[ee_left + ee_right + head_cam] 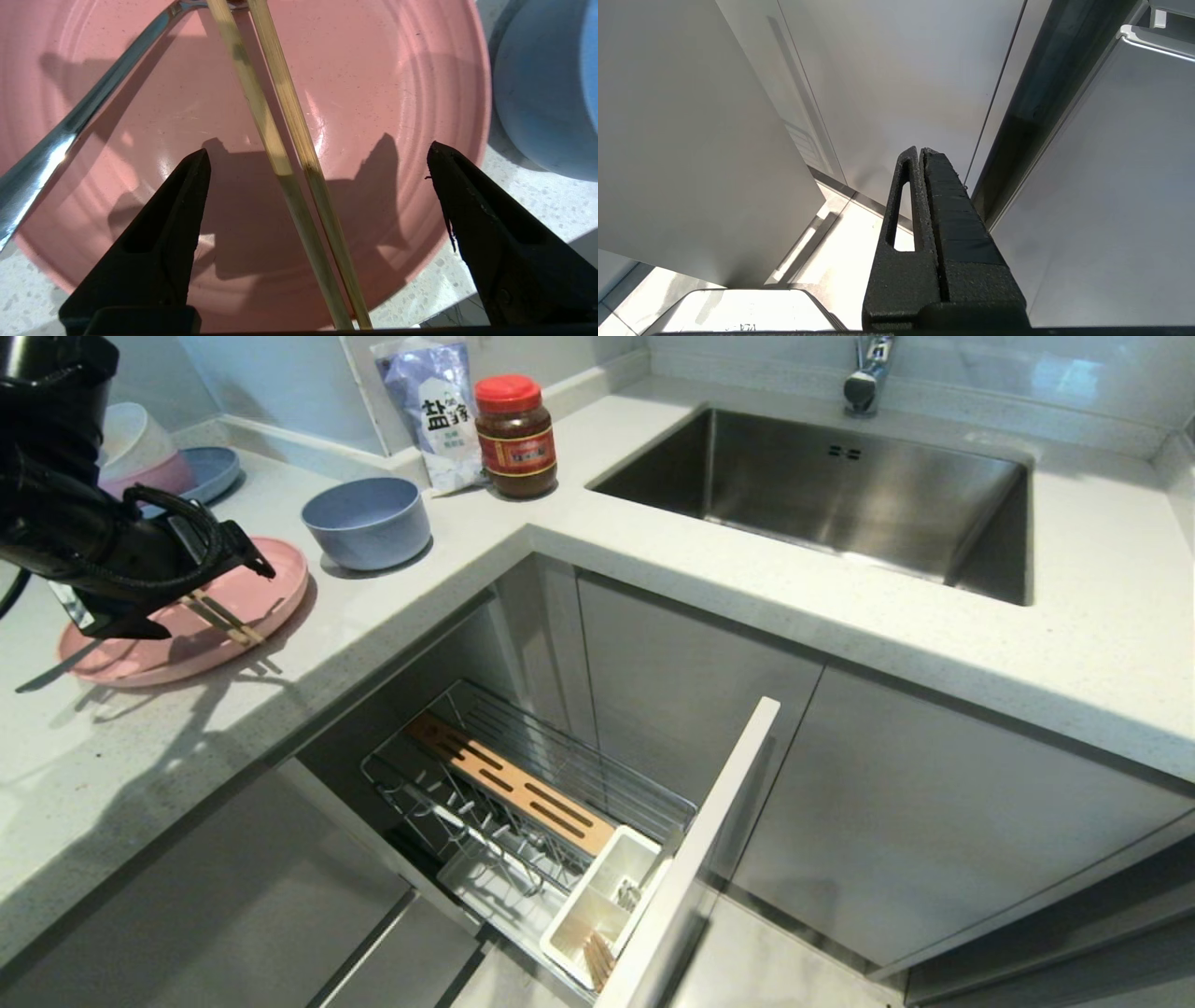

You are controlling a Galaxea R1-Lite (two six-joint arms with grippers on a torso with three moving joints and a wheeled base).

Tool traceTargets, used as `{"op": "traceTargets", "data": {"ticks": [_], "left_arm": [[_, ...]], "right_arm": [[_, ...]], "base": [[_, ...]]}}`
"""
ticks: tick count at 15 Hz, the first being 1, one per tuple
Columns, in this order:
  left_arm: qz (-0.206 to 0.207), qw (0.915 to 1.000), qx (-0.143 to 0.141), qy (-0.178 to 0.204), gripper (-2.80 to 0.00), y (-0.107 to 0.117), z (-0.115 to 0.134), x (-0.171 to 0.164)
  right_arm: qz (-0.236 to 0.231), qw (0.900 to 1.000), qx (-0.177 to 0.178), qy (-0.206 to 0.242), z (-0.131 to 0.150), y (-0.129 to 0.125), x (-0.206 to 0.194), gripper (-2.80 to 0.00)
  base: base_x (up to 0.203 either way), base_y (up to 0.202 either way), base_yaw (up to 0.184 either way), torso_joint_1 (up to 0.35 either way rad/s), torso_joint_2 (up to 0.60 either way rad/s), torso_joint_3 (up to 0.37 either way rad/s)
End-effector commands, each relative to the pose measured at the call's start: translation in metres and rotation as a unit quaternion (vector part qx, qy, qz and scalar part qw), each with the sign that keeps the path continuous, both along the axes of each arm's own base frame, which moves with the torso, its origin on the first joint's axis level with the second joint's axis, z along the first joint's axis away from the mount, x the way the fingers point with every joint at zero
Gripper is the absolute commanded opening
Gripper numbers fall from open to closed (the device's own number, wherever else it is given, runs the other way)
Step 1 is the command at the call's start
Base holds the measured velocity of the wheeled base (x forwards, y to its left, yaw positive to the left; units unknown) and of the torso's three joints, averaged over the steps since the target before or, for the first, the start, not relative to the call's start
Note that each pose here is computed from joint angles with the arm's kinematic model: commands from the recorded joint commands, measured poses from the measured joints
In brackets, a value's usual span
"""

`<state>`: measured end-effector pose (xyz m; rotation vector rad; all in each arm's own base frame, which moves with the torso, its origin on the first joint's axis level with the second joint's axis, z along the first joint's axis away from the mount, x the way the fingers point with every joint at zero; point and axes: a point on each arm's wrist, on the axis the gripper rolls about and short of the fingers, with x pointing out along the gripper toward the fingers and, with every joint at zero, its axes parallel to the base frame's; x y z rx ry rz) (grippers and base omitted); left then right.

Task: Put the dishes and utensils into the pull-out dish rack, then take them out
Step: Pick up the chopsticks and place it in the cupboard

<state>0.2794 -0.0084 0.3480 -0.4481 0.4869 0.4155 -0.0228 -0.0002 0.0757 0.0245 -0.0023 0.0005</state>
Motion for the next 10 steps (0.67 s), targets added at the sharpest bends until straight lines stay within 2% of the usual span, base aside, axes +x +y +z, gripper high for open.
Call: {"op": "traceTargets", "data": {"ticks": [1, 10], "left_arm": [[-0.001, 1.0, 0.0, 0.007, 0.0, -0.0018, -0.0034, 0.0034], [0.002, 1.0, 0.002, 0.008, 0.0, -0.0023, -0.0042, 0.0062]], "right_arm": [[0.001, 1.0, 0.0, -0.001, -0.0004, 0.0, -0.0001, -2.8], [0.001, 1.0, 0.0, -0.002, -0.0004, 0.0, -0.0002, -2.8]], "base": [[0.0, 0.0, 0.0, 0.0, 0.0, 0.0], [0.0, 0.0, 0.0, 0.0, 0.0, 0.0]]}}
